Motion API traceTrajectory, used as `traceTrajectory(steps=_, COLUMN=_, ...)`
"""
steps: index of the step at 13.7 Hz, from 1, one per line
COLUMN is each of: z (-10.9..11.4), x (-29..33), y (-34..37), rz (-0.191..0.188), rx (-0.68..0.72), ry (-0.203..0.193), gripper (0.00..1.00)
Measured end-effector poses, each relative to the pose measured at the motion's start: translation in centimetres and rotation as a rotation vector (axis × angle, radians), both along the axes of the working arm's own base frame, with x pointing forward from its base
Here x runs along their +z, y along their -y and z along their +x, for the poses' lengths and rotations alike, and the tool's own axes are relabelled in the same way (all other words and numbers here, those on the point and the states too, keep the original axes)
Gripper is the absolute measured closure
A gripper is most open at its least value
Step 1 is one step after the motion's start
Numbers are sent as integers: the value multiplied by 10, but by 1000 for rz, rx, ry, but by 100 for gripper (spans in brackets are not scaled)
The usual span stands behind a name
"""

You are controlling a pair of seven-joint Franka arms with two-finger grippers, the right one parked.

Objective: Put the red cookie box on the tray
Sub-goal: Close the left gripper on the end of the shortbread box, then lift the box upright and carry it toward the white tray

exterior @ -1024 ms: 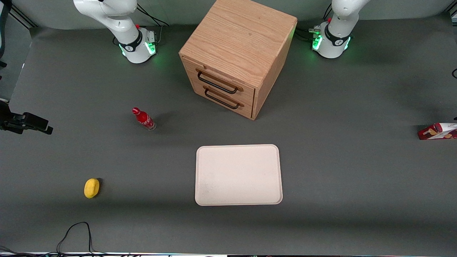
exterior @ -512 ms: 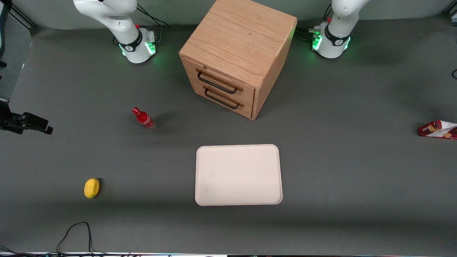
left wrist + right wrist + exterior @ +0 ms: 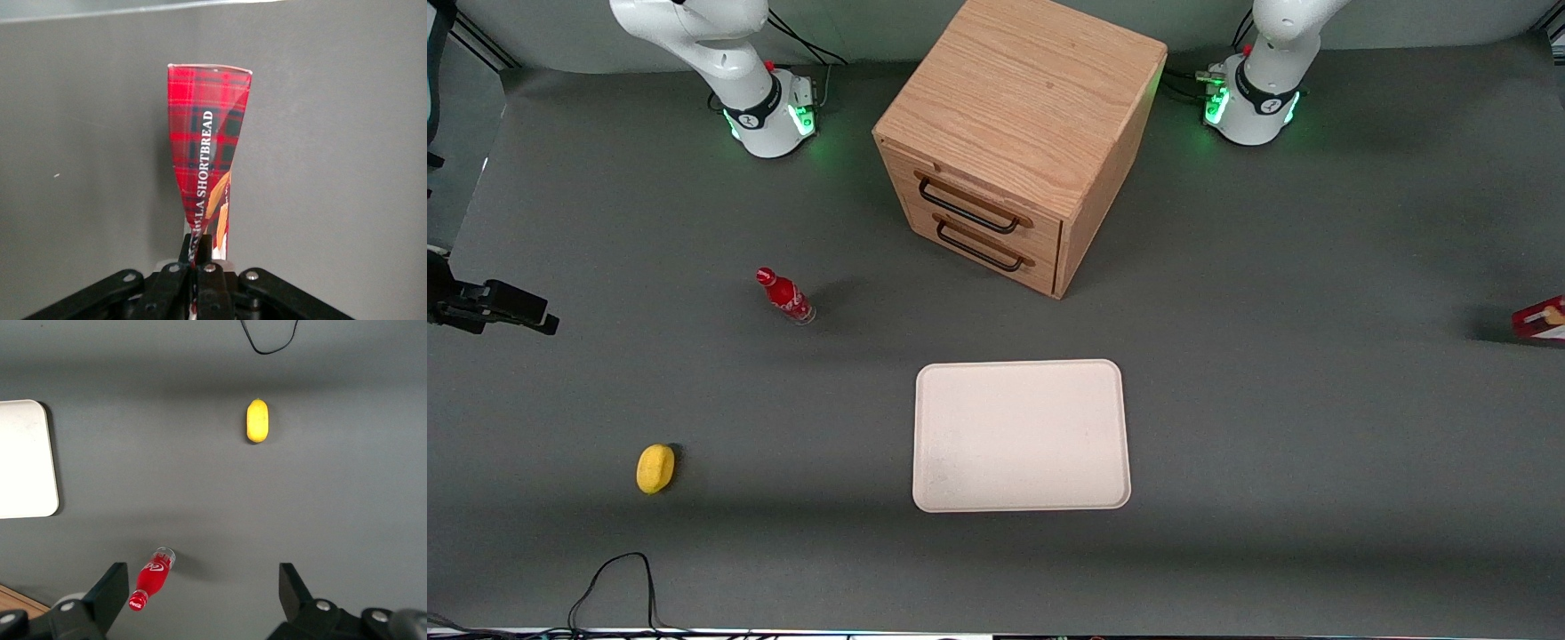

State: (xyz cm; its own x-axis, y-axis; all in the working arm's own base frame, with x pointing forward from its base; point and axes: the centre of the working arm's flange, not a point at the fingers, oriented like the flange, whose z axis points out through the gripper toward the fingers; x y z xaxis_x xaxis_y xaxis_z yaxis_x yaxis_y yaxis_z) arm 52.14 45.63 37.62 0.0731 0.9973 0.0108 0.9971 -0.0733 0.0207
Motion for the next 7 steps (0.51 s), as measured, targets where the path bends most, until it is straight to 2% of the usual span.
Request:
traceTrajectory(steps=3, z=-2, x=99, y=7, rz=-17, rx=-8, ry=-16, gripper=97)
traceTrajectory(steps=7, z=-19, x=206, y=28, rz=-21, rx=-22, ry=-15, gripper=97)
